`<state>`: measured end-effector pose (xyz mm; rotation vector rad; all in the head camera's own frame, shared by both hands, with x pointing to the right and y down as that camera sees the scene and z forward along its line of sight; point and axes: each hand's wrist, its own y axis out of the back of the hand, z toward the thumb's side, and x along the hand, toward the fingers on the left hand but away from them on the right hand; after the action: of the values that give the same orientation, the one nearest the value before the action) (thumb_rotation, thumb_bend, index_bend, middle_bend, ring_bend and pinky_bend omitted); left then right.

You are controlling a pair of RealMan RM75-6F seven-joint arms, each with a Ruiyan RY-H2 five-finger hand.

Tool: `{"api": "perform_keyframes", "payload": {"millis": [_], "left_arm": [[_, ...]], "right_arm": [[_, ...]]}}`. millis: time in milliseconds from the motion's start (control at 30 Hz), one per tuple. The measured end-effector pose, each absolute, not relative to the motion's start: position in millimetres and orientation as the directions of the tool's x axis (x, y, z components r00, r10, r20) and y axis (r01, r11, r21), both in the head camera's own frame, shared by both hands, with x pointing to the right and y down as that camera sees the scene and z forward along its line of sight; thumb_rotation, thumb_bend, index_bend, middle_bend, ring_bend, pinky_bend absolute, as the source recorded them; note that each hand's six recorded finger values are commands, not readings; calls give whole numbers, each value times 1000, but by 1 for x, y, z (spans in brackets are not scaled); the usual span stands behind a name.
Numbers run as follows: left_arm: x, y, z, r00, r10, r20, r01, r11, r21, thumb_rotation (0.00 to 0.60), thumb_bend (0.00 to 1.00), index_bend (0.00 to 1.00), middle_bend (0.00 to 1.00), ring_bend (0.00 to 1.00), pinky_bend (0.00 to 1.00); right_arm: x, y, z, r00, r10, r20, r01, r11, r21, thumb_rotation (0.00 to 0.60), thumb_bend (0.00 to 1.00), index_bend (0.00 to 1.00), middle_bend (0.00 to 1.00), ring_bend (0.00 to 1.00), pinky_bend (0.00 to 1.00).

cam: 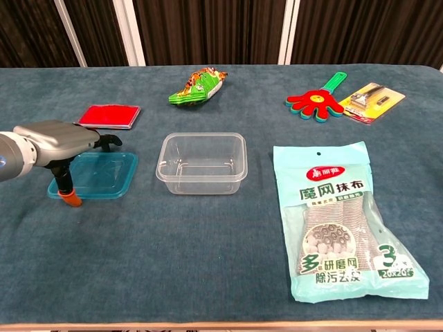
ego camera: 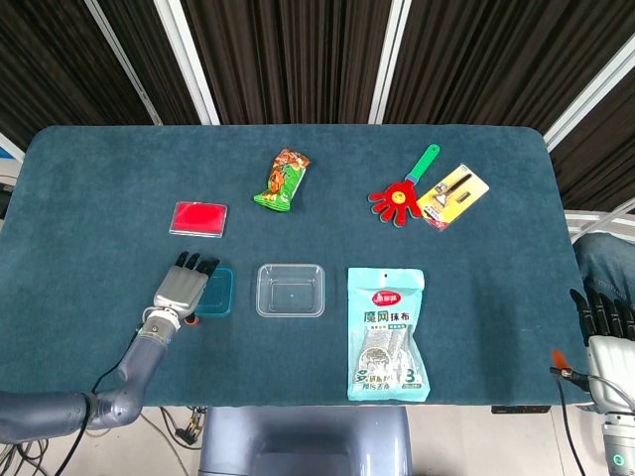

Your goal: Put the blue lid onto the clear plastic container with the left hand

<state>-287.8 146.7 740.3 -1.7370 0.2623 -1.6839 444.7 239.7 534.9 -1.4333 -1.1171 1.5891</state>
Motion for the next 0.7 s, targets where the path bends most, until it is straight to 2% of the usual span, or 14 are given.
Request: {"api": "perform_keyframes", "payload": {"millis": [133,700], "left_arm": [[-287,147,741,137,-586,798,316,-738,-596,600,48,27,173,7,27],[-286,147,743,143,-590,794,316,-733,-602,600,98,53,323,30,29]], "right_arm": [[445,240,535,-132,917,-375,43,-373,-927,600,338,0,15,0,0],[446,239,535,-141,917,-373,42,-371,-928,600,339,0,15,0,0]]}}
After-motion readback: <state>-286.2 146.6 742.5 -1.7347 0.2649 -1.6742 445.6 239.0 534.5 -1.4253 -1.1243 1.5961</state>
